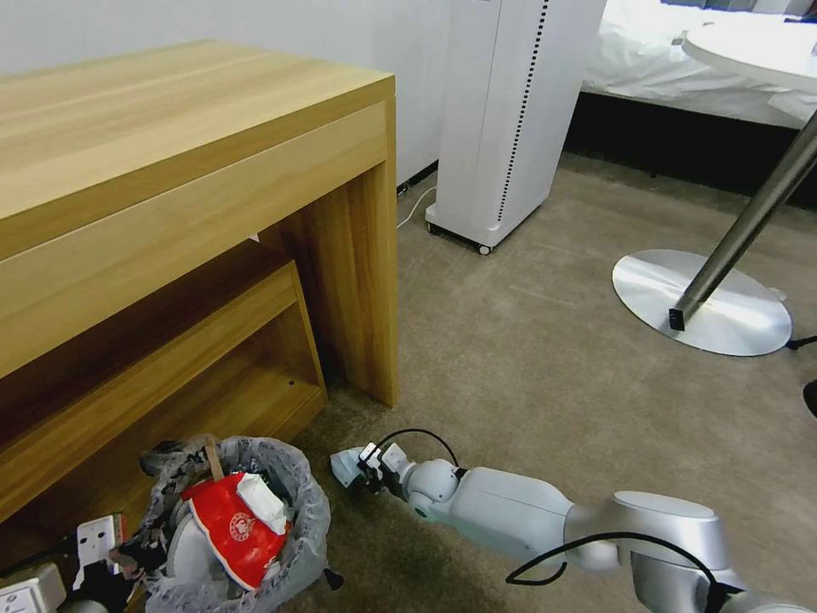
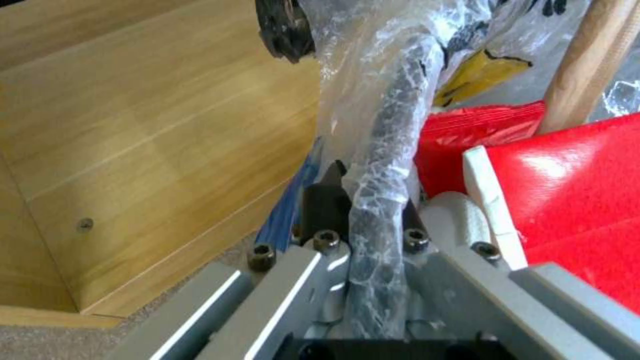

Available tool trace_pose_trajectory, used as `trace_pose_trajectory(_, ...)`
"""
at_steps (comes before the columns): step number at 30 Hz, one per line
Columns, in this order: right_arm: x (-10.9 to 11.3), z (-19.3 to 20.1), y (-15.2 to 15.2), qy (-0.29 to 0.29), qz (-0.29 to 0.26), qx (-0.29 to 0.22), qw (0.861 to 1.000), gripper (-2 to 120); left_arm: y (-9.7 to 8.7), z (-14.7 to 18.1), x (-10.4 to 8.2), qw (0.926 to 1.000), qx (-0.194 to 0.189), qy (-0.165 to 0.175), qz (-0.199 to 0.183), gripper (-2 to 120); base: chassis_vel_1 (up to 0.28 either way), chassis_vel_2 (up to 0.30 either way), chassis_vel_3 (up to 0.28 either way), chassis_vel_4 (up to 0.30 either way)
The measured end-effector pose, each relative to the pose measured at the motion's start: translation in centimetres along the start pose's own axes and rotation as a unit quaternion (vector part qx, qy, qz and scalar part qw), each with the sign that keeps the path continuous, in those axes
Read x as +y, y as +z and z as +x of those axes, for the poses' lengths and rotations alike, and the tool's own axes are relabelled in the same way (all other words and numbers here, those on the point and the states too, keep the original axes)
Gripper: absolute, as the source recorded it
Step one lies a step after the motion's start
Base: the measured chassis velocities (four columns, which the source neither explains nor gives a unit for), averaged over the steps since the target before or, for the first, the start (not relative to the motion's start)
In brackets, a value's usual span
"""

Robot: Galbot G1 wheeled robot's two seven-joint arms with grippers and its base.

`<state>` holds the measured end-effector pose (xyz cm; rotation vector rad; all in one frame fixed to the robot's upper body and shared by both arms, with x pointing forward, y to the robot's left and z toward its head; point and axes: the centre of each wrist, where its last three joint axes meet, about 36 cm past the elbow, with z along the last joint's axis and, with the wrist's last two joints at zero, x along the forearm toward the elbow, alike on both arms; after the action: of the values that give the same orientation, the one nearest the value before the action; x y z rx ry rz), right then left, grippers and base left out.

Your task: Pick up the trash bin and place the garbage on the floor into it.

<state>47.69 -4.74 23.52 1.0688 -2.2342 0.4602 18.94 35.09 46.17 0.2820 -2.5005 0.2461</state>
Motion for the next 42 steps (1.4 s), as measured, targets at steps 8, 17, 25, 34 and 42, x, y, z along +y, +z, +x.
trace_pose_trajectory(8,-3.7,6.2,0.8,0.016,-0.010,-0.060,0.998,0,0.2,-0.1,-0.2,1.0000,0.005,0.004,-0.001,1,0.000,0.000,0.000,0.000)
trace_pose_trajectory(17,-4.1,19.2,-5.5,-0.008,0.002,-0.267,0.964,0,0.3,-0.2,-0.5,0.9999,0.011,0.010,-0.006,1,0.000,0.000,0.000,0.000)
trace_pose_trajectory(25,-1.3,24.9,-11.3,-0.101,0.036,-0.374,0.921,0,0.0,-0.1,-0.8,0.9998,0.009,0.015,-0.009,1,0.000,0.000,0.000,0.000)
trace_pose_trajectory(34,4.6,25.1,-14.1,-0.249,0.032,-0.366,0.896,0,-0.4,0.5,-1.3,0.9998,0.003,0.018,-0.008,1,0.000,0.000,0.000,0.000)
trace_pose_trajectory(42,6.7,23.6,-13.0,-0.276,0.021,-0.309,0.910,0,-0.7,1.0,-1.7,0.9998,-0.002,0.021,-0.006,1,0.000,0.000,0.000,0.000)
